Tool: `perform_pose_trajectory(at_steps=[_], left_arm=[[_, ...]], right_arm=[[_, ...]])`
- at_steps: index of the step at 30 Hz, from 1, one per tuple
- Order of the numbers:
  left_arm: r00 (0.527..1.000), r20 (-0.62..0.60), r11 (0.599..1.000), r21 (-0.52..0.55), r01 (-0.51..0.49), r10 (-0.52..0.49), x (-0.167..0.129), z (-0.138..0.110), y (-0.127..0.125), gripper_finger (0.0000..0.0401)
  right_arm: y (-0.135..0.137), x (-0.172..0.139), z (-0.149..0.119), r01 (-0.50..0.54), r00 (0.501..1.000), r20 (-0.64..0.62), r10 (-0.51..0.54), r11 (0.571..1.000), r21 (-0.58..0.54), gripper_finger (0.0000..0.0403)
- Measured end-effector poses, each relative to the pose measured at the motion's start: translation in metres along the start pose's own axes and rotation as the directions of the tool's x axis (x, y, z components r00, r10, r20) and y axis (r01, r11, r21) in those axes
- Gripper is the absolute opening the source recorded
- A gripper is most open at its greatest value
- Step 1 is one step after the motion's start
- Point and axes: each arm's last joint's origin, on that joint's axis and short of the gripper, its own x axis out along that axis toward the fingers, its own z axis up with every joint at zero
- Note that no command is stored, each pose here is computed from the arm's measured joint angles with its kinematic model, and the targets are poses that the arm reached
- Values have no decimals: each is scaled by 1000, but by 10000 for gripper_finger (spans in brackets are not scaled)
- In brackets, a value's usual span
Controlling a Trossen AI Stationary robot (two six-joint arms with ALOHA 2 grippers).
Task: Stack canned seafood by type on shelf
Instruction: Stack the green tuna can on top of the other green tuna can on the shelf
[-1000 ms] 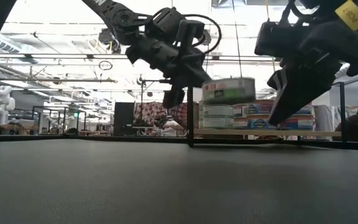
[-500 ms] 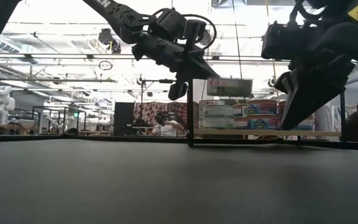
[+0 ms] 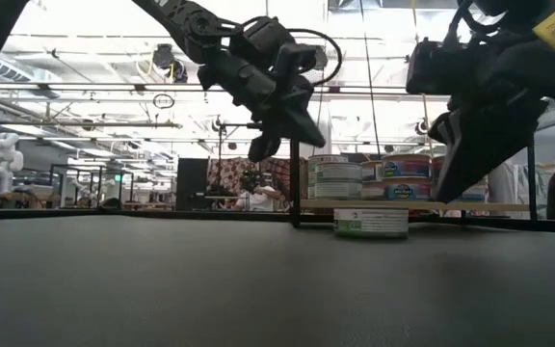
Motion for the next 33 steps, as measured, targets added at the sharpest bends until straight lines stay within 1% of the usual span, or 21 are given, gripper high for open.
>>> perform_pose_trajectory(at_steps=[2, 4, 6, 8, 10, 12, 14, 16, 18, 19, 22, 24, 25, 28, 31, 33], left_arm=[[999, -8, 999, 29, -42, 42, 1, -3, 1, 0], [994, -17, 992, 53, -110, 111, 6, -9, 1, 1], [985, -21, 985, 38, -170, 171, 13, -18, 4, 6], [979, -60, 980, 9, -197, 197, 19, -29, 10, 15], [984, -74, 986, -20, -164, 162, 27, -32, 12, 28], [987, -143, 995, -47, -87, 80, 33, -38, 14, 42], [985, -170, 999, -51, 8, -16, 41, -39, 15, 56], [977, -206, 997, -64, 38, -51, 44, -42, 17, 68], [979, -196, 998, -44, 46, -54, 45, -41, 18, 79], [981, -191, 999, -30, 41, -46, 45, -40, 19, 83], [986, -165, 1000, 7, 27, -25, 44, -38, 20, 90], [987, -162, 998, 50, 31, -22, 42, -37, 21, 91], [986, -164, 997, 73, 29, -17, 42, -37, 21, 91], [990, -139, 989, 148, 3, 18, 37, -35, 18, 90], [993, -97, 971, 234, -49, 74, 35, -34, 12, 89], [989, -97, 961, 264, -84, 113, 32, -38, 9, 89]], right_arm=[[-3, 1, 2, 28, 999, 16, -29, 1000, 9, 0], [-6, 2, 2, 44, 999, 21, -44, 999, 17, 0], [-10, 5, -2, 59, 998, 4, -59, 998, 20, 0], [-14, 8, -7, 73, 997, -13, -73, 997, 34, 0], [-20, 11, -12, 85, 996, -23, -84, 995, 55, 0], [-28, 10, -16, 96, 995, -14, -95, 992, 83, 0], [-35, 4, -19, 75, 996, 31, -79, 991, 108, 0], [-44, -7, -27, 61, 994, 80, -72, 988, 141, 0], [-54, -18, -36, 22, 983, 172, -58, 979, 202, 0], [-59, -23, -39, -15, 972, 229, -42, 970, 244, 0], [-74, -34, -44, -174, 911, 413, 22, 926, 334, 0], [-83, -38, -44, -265, 868, 493, 57, 893, 364, 0], [-86, -41, -44, -300, 855, 513, 79, 882, 364, 0], [-94, -47, -40, -358, 838, 533, 121, 859, 367, 0], [-100, -50, -34, -379, 831, 540, 133, 845, 376, 0], [-102, -50, -31, -394, 831, 538, 143, 834, 386, 0]])
